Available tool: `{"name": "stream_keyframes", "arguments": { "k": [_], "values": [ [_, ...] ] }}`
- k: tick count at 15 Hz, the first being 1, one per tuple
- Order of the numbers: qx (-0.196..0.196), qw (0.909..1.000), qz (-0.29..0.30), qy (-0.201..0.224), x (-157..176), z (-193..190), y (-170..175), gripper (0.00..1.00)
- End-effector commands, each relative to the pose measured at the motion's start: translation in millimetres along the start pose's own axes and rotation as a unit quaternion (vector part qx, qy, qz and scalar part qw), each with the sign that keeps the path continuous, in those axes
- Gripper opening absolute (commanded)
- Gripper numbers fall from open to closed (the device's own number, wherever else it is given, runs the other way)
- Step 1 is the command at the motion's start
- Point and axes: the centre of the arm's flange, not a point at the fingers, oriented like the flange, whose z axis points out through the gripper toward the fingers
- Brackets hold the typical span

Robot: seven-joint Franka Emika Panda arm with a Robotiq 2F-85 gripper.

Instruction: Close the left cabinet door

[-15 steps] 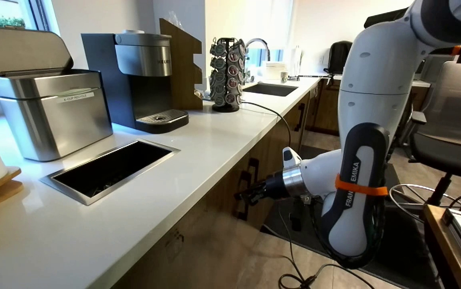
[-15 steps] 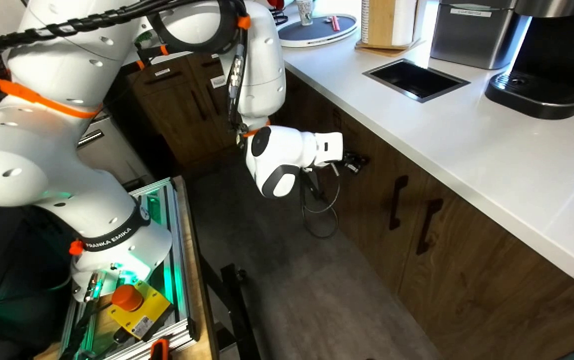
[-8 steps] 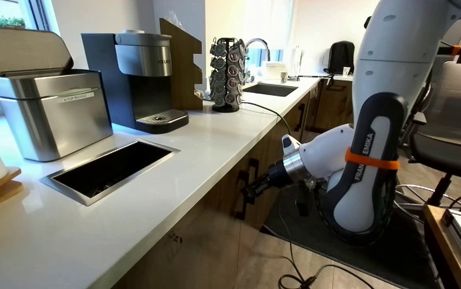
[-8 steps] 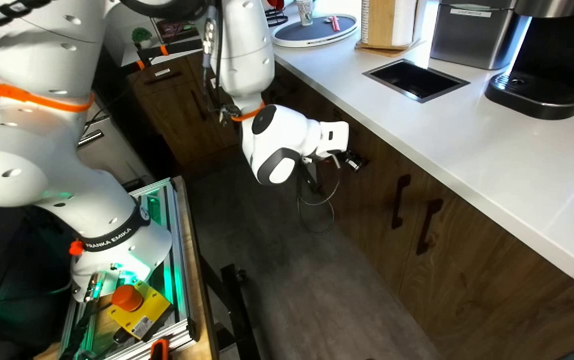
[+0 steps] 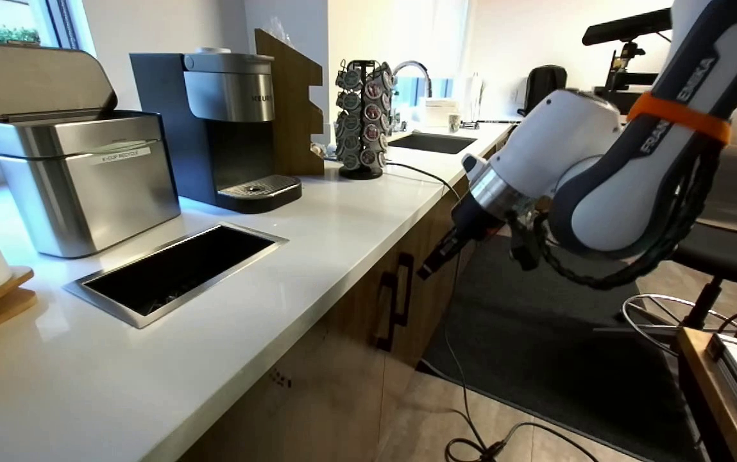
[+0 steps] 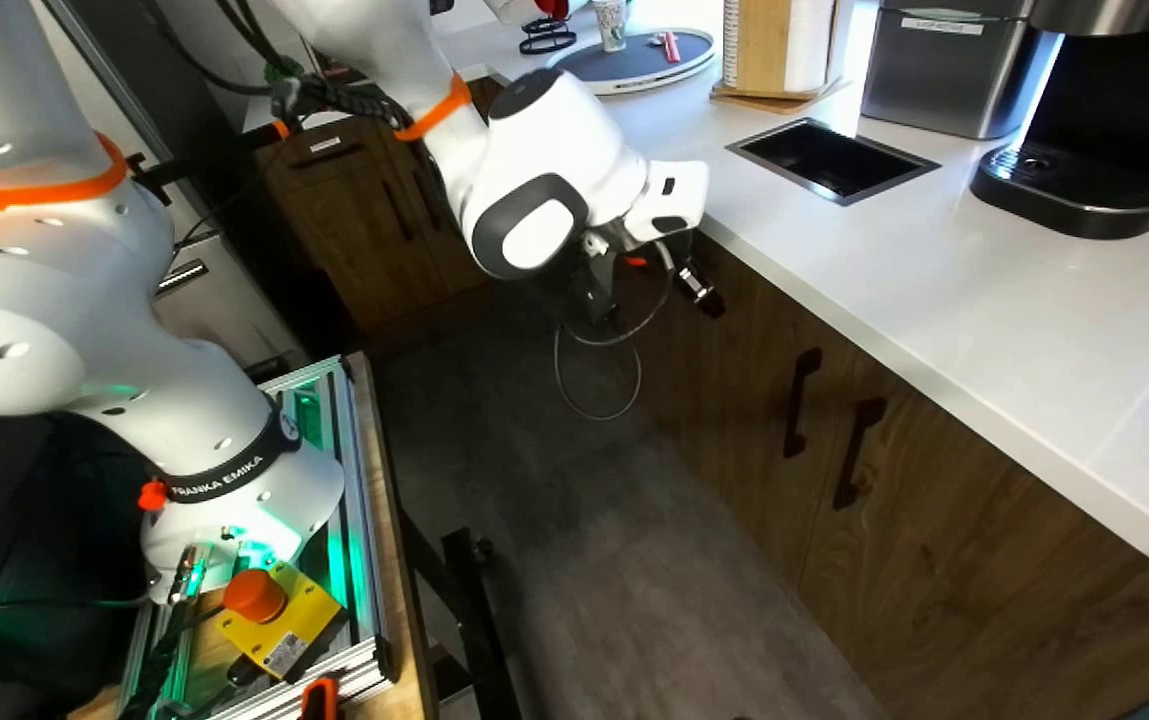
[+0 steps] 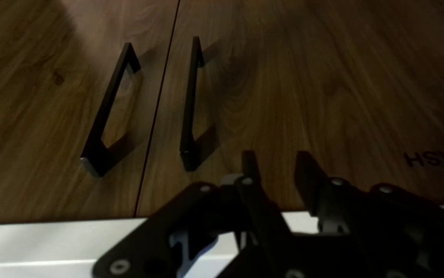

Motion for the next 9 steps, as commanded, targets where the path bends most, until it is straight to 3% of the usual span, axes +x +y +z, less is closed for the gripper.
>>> {"name": "stream_keyframes", "arguments": {
  "k": [1,6,9],
  "values": [
    [-0.004,0.9992,-0.014,-0.038,25.4,-72.7,13.2,0.65],
    [-0.02,0.9943,-0.04,-0.097,45.5,-140.9,18.8,0.99],
    [-0.03,0.9951,-0.038,-0.086,66.0,-184.0,40.2,1.0]
  ]
}}
